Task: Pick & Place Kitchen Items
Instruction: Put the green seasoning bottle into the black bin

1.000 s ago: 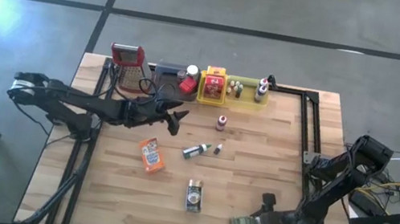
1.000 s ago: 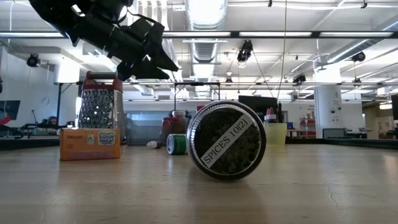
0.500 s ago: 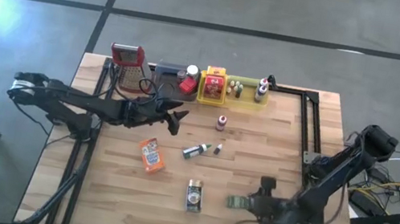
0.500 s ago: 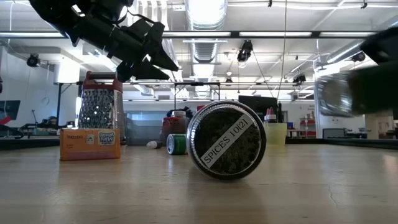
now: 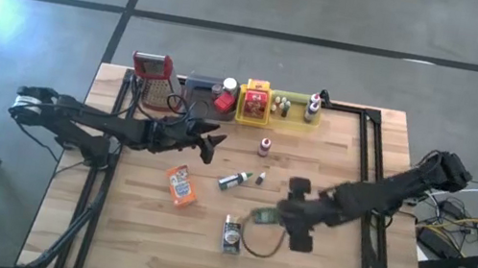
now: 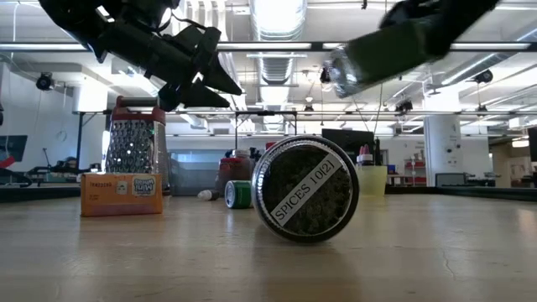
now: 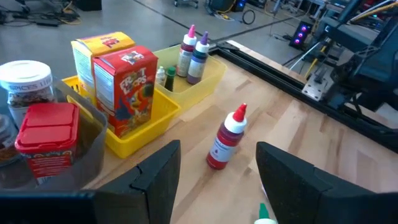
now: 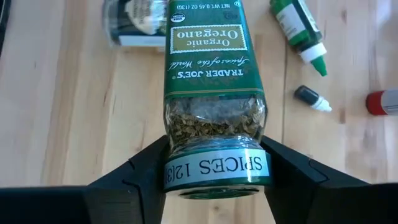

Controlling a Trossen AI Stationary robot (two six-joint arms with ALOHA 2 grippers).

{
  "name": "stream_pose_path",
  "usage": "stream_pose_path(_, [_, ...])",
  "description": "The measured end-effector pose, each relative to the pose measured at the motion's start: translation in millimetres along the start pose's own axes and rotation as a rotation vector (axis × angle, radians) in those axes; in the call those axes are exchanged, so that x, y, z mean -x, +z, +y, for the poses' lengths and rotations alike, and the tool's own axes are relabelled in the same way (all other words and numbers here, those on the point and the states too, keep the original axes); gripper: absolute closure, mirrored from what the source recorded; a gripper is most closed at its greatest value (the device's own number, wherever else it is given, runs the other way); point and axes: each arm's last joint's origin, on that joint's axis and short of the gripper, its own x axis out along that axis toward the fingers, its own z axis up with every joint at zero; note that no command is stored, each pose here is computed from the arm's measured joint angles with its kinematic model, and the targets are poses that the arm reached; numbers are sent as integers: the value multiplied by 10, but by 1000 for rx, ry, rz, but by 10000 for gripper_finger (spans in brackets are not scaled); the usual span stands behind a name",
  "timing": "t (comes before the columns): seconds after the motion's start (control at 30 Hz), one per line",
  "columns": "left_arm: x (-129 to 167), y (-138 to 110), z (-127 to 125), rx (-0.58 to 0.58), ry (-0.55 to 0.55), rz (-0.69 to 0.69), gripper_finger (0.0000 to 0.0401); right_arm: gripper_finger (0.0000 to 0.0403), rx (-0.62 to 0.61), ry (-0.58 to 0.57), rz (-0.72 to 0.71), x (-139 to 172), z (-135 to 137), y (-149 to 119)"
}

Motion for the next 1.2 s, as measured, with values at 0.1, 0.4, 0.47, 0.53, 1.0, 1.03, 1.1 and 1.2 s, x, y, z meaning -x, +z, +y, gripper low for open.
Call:
stream_pose_path(0.1, [18,22,-7,4,-19,-2,185,205,-36,7,48,24,-197,170])
stream_pose_path(0.4, [90,28,19,-16,-23,48,185,194,-94,-48,260,-170,-609,446])
stream_pose_path(0.47, [103,14,31,-25,-14,69,185,198,-86,-57,337,-274,-638,468])
stream_pose_path(0.53, [109,6,38,-31,-8,81,185,205,-74,-64,411,-359,-645,491])
stream_pose_path(1.0, [139,11,57,-36,7,89,185,204,-41,-18,679,-780,-572,834])
stream_pose_path(1.03, [145,19,56,-34,5,84,185,205,-34,-18,697,-807,-569,853])
stream_pose_path(1.1, [149,21,57,-34,5,84,185,205,-25,-17,714,-858,-564,895])
stream_pose_path(1.2, [149,21,57,-35,6,85,185,205,-7,4,703,-926,-550,965])
